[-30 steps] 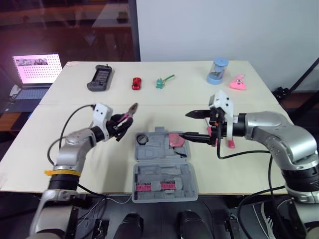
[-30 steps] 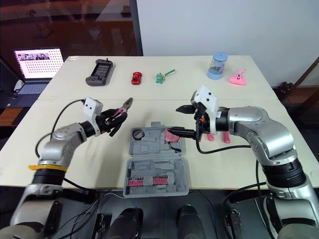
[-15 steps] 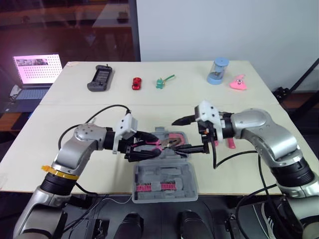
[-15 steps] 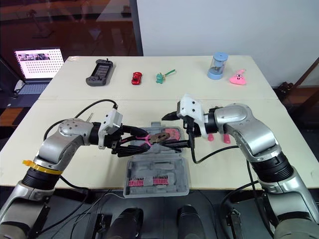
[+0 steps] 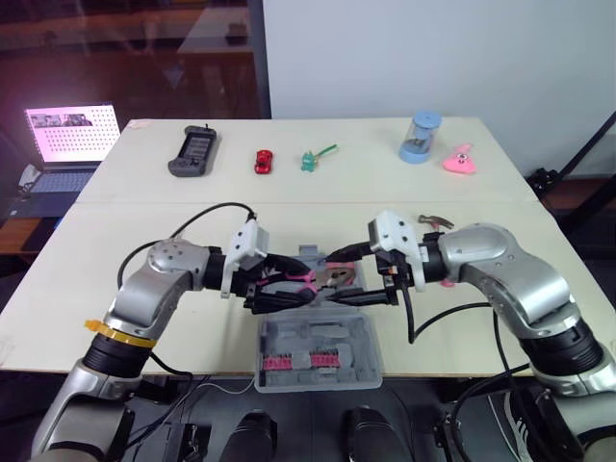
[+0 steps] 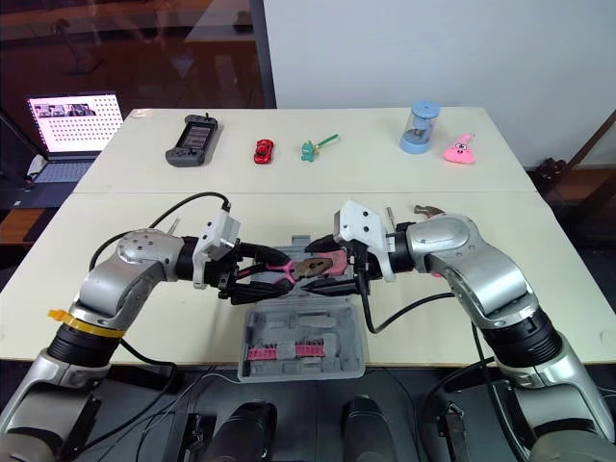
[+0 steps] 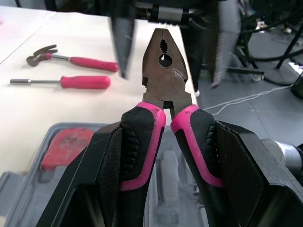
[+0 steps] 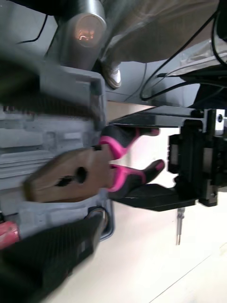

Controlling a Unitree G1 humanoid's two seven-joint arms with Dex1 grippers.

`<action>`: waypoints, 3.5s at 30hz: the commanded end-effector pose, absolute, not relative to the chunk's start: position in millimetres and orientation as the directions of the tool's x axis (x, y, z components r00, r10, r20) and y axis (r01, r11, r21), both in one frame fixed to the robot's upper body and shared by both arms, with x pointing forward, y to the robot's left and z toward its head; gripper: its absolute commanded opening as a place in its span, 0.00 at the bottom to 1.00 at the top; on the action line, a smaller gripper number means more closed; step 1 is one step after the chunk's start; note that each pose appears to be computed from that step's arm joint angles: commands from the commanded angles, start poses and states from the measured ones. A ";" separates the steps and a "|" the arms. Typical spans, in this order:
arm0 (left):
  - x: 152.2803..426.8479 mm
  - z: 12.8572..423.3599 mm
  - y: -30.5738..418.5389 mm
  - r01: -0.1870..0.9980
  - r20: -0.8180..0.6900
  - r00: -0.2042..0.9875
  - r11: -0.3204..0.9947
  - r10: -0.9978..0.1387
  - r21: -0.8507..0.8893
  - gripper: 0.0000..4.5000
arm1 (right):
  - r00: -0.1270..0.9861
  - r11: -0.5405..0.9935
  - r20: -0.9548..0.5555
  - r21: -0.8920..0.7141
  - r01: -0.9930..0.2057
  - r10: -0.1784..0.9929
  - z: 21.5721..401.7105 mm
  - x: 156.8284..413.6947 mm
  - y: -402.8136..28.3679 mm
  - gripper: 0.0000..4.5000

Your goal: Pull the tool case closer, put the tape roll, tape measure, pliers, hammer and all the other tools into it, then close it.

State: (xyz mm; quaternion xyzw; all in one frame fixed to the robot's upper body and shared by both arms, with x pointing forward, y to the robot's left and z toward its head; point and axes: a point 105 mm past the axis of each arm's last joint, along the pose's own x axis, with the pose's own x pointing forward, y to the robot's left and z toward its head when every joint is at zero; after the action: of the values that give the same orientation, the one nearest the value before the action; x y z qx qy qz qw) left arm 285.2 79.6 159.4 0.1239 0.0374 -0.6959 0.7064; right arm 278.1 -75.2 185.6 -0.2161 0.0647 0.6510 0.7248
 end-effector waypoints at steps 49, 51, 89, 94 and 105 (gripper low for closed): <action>250.1 145.2 206.2 0.878 -0.233 0.477 0.470 -0.848 0.090 1.00 | 0.174 0.091 -0.414 -0.212 -0.973 0.894 113.9 334.8 -70.8 0.21; 249.8 143.6 206.3 0.877 -0.235 0.479 0.473 -0.846 0.086 1.00 | 0.176 0.093 -0.413 -0.213 -0.973 0.894 111.3 336.5 -68.5 0.21; 253.2 131.7 187.4 0.889 -0.301 0.446 0.456 -0.843 0.038 1.00 | 0.169 0.137 -0.284 -0.130 -0.982 0.944 125.1 342.1 -59.7 0.99; 256.8 126.3 190.3 0.887 -0.298 0.453 0.459 -0.840 0.055 1.00 | 0.211 0.180 -0.264 -0.137 -0.974 0.941 125.5 346.8 -47.2 0.60; 259.9 119.2 197.5 0.878 -0.325 0.472 0.469 -0.820 0.092 1.00 | 0.294 0.260 -0.420 -0.136 -0.956 0.858 80.2 356.8 -34.7 0.01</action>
State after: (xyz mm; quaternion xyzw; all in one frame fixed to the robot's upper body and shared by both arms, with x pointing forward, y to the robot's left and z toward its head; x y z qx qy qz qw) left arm 259.7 195.1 116.0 0.1071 0.1241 -0.5021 0.8491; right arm 354.0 -38.5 77.2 -0.1745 0.1377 0.5837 0.7810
